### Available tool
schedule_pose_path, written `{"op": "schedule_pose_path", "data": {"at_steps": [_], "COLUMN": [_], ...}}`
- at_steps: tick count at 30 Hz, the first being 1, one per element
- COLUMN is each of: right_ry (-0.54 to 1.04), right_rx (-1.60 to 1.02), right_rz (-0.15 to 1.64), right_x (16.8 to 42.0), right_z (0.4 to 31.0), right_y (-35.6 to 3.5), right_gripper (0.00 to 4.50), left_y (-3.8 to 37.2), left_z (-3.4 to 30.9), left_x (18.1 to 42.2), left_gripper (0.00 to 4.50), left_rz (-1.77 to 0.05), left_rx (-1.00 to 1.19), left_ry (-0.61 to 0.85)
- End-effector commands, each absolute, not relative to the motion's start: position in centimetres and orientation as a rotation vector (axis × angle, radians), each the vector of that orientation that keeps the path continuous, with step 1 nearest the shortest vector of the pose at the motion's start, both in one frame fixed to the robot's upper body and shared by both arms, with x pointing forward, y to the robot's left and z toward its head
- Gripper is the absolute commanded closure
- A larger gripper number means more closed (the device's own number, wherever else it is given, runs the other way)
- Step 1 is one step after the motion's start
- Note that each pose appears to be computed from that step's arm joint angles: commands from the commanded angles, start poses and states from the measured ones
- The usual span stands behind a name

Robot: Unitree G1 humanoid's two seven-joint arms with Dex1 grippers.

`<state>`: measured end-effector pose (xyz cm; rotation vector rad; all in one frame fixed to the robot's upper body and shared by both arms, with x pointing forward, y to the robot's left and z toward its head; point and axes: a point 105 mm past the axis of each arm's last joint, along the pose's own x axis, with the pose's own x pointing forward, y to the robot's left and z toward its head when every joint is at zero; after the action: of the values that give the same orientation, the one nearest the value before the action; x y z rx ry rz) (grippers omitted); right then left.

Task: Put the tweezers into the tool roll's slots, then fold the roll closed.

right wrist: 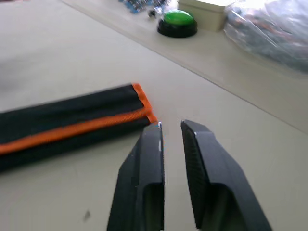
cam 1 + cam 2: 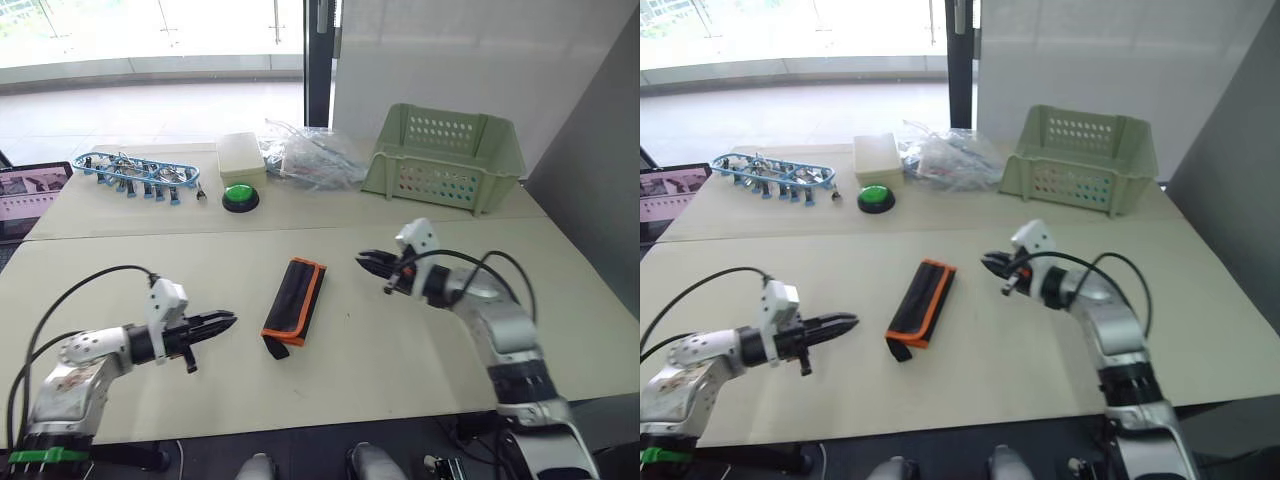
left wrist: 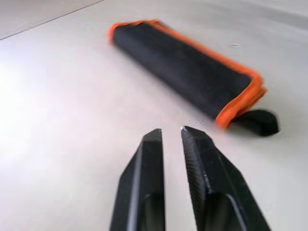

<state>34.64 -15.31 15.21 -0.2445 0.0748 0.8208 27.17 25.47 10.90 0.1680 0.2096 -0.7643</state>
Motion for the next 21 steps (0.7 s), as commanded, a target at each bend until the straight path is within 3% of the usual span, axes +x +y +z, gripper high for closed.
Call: {"op": "schedule_pose_path", "data": {"at_steps": [1, 8, 13, 21], "right_ry": [0.055, 0.115, 0.195, 0.185], "right_rx": [-0.262, -0.246, -0.217, -0.284], "right_rz": [0.782, 0.642, 0.460, 0.494], "right_x": [32.9, 30.9, 30.3, 30.2], "right_z": [15.5, 12.8, 10.4, 10.5], "right_y": [-18.5, -24.1, -29.0, -27.9], "right_gripper": [2.32, 0.01, 0.00, 0.00], "left_y": [28.4, 33.4, 36.0, 35.3], "left_z": [12.2, 12.4, 12.4, 12.1], "left_x": [25.8, 23.6, 22.4, 22.7], "left_gripper": [2.35, 0.03, 0.01, 0.01], "left_rz": [-0.638, -0.452, -0.378, -0.390], "left_rx": [0.226, 0.260, 0.255, 0.263], "left_ry": [0.159, 0.180, 0.188, 0.191]}}
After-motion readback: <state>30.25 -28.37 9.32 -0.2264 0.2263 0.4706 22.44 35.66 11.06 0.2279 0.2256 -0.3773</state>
